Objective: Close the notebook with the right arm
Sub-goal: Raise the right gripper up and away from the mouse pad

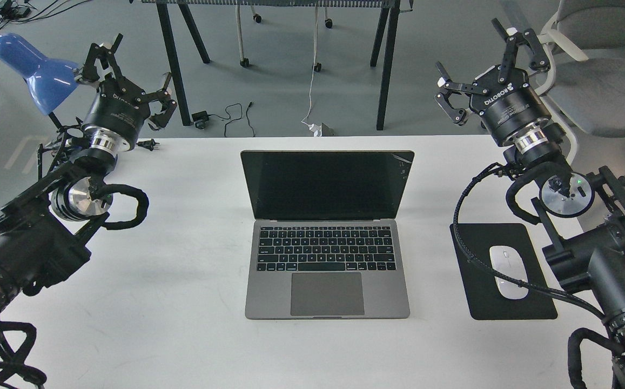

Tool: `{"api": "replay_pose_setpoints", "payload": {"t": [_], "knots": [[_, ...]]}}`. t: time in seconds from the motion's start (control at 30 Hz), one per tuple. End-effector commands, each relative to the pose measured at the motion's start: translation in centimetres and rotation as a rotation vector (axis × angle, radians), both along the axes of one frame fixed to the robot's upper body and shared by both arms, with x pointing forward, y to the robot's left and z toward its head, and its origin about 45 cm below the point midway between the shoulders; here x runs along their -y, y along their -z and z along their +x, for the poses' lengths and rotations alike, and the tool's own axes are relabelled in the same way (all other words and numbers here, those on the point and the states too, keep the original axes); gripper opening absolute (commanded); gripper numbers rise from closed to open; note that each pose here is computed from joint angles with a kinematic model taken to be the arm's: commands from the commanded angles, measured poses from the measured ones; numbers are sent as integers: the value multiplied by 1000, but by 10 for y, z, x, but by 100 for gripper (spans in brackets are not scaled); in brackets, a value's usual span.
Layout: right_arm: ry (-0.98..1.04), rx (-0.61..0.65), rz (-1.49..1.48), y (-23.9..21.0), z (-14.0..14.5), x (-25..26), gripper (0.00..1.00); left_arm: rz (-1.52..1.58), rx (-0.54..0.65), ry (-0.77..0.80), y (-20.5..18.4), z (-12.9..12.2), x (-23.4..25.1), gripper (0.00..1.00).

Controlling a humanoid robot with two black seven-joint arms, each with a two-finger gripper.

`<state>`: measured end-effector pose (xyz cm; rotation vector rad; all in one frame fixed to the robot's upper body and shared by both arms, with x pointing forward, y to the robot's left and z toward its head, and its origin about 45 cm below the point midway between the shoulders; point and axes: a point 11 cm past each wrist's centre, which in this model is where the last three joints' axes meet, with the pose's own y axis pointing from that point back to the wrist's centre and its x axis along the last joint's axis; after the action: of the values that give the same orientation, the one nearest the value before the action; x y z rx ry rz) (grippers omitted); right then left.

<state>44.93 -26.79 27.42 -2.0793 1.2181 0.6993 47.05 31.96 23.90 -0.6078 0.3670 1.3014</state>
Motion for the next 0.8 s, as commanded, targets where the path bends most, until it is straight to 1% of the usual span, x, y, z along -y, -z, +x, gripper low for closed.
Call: {"api": "replay_pose_setpoints", "payload": {"t": [0.0,0.23,0.37,0.57,0.77], "knots": [[0,0,-2,0,0,0,100,3,-6,-10,1,0,0,100],[-5,-17,-22,2,1,-5,100,8,-11,-19,1,1,-2,100],[-6,-24,-82,-16,15,-17,100,7,-9,-17,1,1,-1,100],[-56,-29,-224,-37,32,-51,100,6,-8,-16,1,1,-1,100],[-95,-53,-482,-33,48,-75,100,6,-8,-16,1,1,-1,100]]}}
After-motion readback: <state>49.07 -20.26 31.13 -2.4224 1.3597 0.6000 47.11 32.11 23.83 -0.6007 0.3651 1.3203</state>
